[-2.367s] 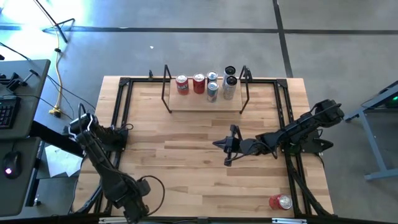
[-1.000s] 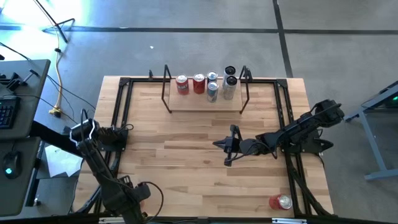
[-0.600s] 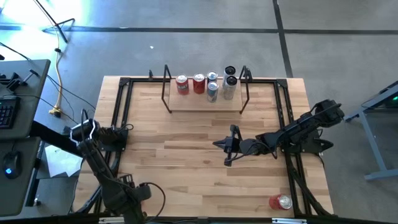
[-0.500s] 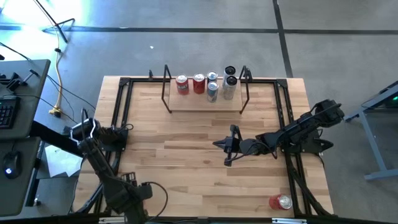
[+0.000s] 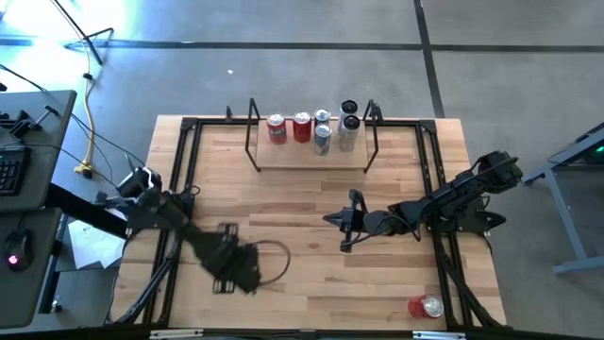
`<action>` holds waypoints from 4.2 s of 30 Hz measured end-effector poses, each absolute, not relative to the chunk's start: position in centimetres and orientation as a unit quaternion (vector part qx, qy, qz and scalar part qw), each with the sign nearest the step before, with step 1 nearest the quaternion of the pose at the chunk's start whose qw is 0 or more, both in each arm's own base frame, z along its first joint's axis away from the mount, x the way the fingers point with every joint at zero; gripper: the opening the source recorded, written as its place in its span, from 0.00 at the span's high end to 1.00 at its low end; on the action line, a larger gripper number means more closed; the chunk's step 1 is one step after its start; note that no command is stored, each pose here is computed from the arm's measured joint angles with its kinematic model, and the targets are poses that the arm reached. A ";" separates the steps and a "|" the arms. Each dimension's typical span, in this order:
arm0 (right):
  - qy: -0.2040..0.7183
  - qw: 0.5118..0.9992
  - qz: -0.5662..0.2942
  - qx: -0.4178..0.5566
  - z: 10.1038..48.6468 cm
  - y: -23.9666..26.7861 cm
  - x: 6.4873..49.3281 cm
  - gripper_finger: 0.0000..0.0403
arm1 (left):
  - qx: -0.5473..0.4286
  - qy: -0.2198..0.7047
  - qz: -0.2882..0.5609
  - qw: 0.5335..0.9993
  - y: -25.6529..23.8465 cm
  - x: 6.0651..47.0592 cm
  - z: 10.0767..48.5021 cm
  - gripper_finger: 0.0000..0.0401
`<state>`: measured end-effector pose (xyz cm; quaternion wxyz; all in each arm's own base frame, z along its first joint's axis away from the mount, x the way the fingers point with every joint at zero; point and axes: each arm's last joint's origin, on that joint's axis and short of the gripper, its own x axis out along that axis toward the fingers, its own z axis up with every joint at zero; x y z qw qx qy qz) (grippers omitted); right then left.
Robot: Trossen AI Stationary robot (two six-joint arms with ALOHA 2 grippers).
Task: Place canned beverage on shelf
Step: Move the red soda can on the center of the table, then put the red black soda can on the shelf and align with the other red black soda can
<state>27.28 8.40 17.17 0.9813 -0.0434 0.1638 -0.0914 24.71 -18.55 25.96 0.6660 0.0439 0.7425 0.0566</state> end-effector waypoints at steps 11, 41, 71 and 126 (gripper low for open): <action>0.164 0.981 -0.091 -0.045 17.2 8.4 27.3 1.00 | 0.079 0.716 0.042 0.692 -7.8 30.2 26.7 0.42; 0.167 0.981 -0.088 -0.050 17.1 8.4 27.3 1.00 | 0.022 0.686 0.070 0.724 0.8 32.4 26.8 0.33; 0.178 0.979 -0.086 -0.047 16.9 8.4 27.2 1.00 | -0.013 0.667 0.054 0.743 0.7 32.8 27.0 0.16; 0.610 0.667 -0.233 0.359 30.1 23.0 14.9 0.72 | 0.058 0.239 0.091 0.965 -11.0 19.8 25.0 0.16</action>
